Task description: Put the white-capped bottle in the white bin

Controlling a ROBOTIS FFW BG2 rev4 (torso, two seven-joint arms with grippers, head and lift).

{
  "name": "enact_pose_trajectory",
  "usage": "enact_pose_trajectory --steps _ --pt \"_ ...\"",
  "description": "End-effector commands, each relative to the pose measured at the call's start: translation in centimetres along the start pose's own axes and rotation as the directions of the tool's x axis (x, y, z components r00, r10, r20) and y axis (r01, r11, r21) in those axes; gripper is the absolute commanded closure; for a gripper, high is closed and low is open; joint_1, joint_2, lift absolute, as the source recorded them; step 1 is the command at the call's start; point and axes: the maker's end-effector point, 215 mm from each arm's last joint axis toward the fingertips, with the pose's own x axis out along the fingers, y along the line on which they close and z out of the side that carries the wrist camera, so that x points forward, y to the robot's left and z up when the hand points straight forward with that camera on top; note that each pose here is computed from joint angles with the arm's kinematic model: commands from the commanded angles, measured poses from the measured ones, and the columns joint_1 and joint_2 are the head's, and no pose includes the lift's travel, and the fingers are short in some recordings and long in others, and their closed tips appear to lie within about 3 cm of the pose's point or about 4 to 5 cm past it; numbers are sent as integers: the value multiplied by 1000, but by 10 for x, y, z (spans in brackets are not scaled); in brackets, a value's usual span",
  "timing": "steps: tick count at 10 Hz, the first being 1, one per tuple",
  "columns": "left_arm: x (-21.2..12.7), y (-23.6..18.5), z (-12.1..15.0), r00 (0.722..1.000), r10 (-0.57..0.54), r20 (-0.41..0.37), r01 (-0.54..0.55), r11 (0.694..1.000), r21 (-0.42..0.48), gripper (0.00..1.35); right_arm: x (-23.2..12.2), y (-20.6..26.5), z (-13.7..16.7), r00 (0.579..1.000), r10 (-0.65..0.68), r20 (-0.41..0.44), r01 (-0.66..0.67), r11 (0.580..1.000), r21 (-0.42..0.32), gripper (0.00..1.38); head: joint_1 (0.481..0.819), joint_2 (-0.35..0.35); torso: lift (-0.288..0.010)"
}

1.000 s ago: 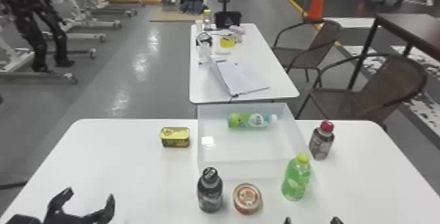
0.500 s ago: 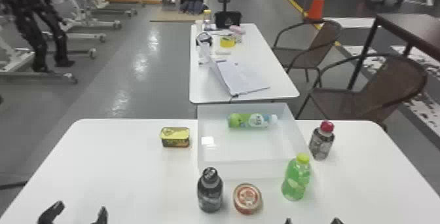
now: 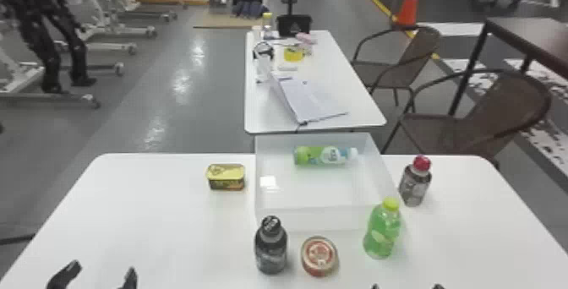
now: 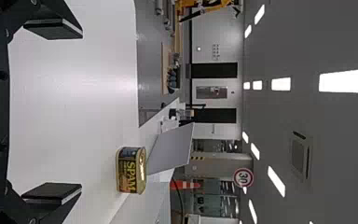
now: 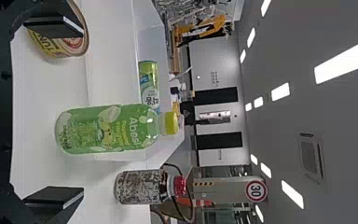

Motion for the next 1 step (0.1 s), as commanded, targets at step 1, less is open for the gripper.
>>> enact_pose_trajectory --steps 1 --pt "-1 -2 -1 1000 0 0 0 1000 -7 144 -1 0 0 1000 1 -1 -1 1000 0 104 549 0 -100"
